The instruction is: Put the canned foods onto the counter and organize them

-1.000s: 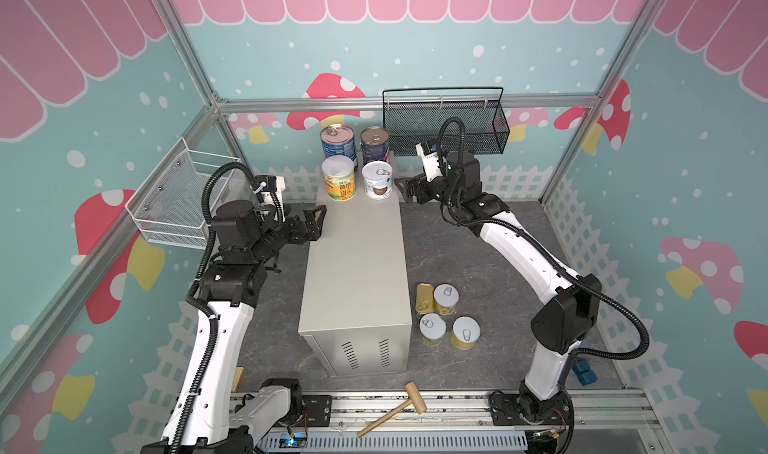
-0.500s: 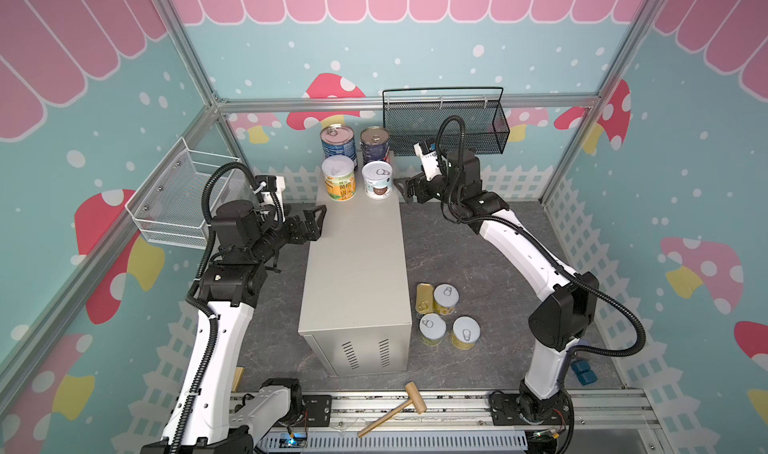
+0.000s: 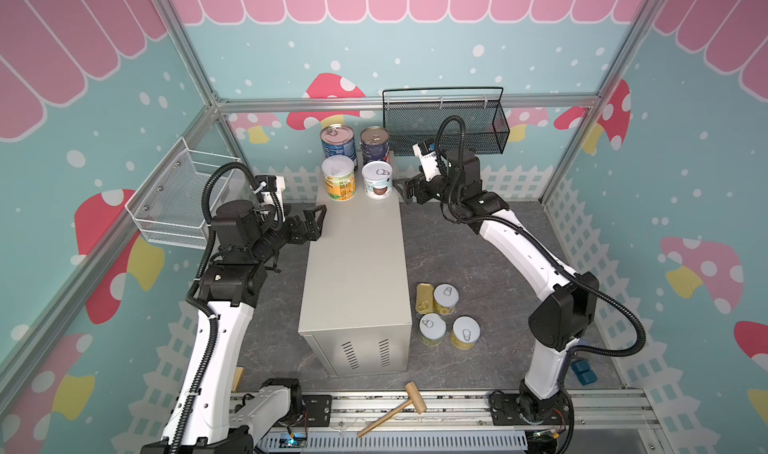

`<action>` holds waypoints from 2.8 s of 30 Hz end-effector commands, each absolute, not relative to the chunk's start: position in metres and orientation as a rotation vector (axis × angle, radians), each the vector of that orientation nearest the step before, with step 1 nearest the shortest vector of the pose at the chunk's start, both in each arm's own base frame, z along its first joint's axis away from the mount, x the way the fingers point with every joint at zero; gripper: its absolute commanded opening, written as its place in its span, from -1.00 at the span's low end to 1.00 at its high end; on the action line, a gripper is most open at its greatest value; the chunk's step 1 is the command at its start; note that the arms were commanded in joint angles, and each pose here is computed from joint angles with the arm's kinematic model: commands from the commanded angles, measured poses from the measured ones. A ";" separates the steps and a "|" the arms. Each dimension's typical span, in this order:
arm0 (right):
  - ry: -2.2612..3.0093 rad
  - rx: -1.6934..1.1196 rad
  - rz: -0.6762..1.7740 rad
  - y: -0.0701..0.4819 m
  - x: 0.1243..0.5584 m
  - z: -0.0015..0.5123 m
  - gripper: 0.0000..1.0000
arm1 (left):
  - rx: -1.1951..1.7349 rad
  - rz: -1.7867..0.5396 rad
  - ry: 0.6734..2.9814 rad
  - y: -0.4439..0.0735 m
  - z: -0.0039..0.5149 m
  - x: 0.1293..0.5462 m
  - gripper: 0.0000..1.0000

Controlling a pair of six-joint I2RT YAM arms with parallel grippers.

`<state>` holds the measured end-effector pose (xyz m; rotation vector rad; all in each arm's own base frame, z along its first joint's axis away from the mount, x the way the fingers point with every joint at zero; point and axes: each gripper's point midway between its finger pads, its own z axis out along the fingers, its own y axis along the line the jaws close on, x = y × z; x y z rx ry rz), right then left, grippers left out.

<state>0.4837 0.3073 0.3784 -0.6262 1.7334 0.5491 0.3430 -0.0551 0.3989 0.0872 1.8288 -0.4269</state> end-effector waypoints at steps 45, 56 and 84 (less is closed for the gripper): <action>1.673 -0.671 0.529 0.311 0.480 0.403 0.97 | 0.105 -0.434 1.821 -0.058 0.400 0.341 0.99; 1.675 -0.621 0.447 0.301 0.491 0.413 0.97 | 0.107 -0.432 1.819 -0.058 0.400 0.341 0.98; 1.648 -0.644 0.444 0.302 0.484 0.419 0.97 | 0.105 -0.433 1.818 -0.057 0.400 0.340 0.98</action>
